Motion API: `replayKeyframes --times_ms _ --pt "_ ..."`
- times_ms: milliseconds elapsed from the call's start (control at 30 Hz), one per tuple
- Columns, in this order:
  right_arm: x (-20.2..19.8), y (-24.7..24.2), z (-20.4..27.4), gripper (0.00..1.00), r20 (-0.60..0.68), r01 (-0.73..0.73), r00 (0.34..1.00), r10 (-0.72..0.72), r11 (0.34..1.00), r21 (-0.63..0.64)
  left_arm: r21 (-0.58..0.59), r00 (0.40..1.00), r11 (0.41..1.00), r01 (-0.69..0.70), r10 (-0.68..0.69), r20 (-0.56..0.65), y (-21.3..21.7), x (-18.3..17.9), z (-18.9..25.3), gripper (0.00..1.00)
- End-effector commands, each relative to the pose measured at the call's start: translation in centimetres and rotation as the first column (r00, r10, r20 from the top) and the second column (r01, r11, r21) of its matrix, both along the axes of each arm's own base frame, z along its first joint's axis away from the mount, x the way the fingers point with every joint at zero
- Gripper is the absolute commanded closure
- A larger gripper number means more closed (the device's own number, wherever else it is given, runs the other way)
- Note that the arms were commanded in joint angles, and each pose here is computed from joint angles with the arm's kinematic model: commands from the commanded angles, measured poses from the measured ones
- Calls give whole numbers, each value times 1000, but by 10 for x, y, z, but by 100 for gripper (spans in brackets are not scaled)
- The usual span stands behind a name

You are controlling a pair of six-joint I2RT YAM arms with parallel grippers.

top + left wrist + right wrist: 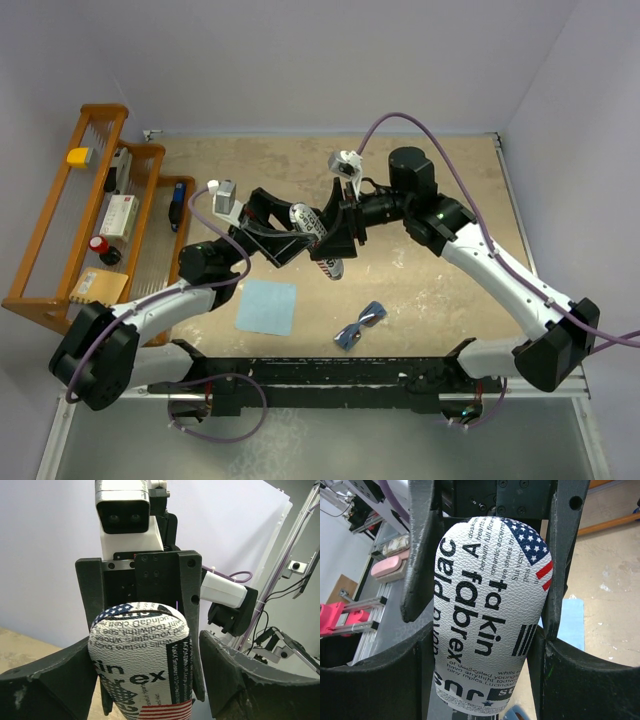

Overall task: Organize the sunglasses
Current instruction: Open the sunglasses case.

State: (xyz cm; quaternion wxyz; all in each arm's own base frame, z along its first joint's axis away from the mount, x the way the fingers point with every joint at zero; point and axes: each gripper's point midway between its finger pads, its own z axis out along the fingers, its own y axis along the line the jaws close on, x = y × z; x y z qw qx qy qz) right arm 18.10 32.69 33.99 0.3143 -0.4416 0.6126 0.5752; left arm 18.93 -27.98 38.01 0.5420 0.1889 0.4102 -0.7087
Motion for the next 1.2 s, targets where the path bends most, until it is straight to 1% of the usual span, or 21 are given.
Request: replayKeyframes --times_ms 0,100,233,633,1167 --pt "-3 0 30 100 89 -19 996 14 998 58 -59 992 997 53 -46 113 7 -20 26 33" --pt "-2 0 31 100 91 -14 996 9 998 58 -63 993 996 60 -53 109 8 -21 25 34" --pt "-2 0 31 100 87 -17 996 12 998 56 -60 993 996 70 -64 103 7 -22 23 32" --pt "4 3 32 100 90 -2 996 -3 999 54 -54 994 996 74 -69 84 8 -23 18 21" --pt "9 5 37 100 116 3 993 -9 999 54 -38 996 996 76 -74 43 2 -16 5 19"
